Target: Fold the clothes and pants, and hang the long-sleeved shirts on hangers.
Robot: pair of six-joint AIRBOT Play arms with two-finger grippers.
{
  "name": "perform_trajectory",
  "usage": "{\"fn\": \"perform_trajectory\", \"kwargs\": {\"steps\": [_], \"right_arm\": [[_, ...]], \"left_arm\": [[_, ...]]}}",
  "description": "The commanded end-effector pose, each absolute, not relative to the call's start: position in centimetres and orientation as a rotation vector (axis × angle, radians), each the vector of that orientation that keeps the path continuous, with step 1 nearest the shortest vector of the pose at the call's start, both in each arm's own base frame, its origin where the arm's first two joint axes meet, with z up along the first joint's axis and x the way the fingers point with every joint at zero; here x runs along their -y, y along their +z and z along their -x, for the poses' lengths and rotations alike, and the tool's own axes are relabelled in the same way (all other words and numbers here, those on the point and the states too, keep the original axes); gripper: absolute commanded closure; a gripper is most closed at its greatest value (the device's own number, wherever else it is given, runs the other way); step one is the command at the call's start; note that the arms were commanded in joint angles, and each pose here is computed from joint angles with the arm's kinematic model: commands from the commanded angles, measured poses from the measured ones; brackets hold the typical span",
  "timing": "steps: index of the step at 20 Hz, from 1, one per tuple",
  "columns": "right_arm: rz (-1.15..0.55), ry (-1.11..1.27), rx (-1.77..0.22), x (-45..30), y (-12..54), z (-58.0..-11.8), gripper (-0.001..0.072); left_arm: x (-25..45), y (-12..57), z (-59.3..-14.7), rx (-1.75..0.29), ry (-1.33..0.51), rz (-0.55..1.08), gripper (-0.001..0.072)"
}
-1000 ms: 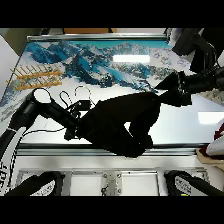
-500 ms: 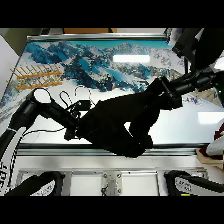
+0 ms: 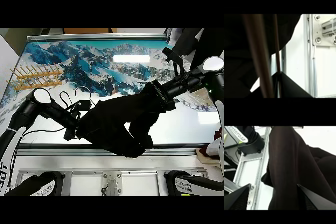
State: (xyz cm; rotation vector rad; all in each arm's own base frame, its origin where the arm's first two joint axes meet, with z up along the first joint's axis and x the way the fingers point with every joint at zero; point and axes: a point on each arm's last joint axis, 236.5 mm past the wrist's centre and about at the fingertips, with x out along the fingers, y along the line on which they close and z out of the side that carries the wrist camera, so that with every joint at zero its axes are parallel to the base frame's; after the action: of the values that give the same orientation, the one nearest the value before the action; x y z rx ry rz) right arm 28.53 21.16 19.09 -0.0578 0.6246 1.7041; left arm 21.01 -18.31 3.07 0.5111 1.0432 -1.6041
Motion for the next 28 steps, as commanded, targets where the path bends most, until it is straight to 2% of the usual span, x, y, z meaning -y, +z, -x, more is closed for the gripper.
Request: {"fn": "perform_trajectory", "kwargs": {"steps": [1,20,21,22,23,24,28], "right_arm": [[0.053,1.716,-0.633,-21.26,18.85,-28.44,0.0076],[0.044,1.720,-0.624,-21.35,19.09,-28.43,0.0081],[0.044,1.720,-0.624,-21.35,19.09,-28.43,0.0121],[0.044,1.720,-0.624,-21.35,19.09,-28.43,0.0335],[0.044,1.720,-0.624,-21.34,19.09,-28.42,0.0628],[0.046,1.720,-0.623,-21.35,19.08,-28.44,0.0692],[0.049,1.720,-0.624,-21.32,19.02,-28.44,0.0692]], "left_arm": [[18.39,3.10,-21.05,-1.040,-1.605,-0.508,0.0692],[18.37,3.10,-21.05,-1.041,-1.604,-0.508,0.0692],[18.38,3.12,-21.06,-1.040,-1.604,-0.508,0.0692],[18.39,3.11,-21.06,-1.040,-1.604,-0.508,0.0692],[18.38,3.11,-21.05,-1.041,-1.605,-0.507,0.0692],[18.37,3.10,-21.05,-1.041,-1.604,-0.508,0.0692],[18.37,3.10,-21.05,-1.041,-1.604,-0.508,0.0692]]}}
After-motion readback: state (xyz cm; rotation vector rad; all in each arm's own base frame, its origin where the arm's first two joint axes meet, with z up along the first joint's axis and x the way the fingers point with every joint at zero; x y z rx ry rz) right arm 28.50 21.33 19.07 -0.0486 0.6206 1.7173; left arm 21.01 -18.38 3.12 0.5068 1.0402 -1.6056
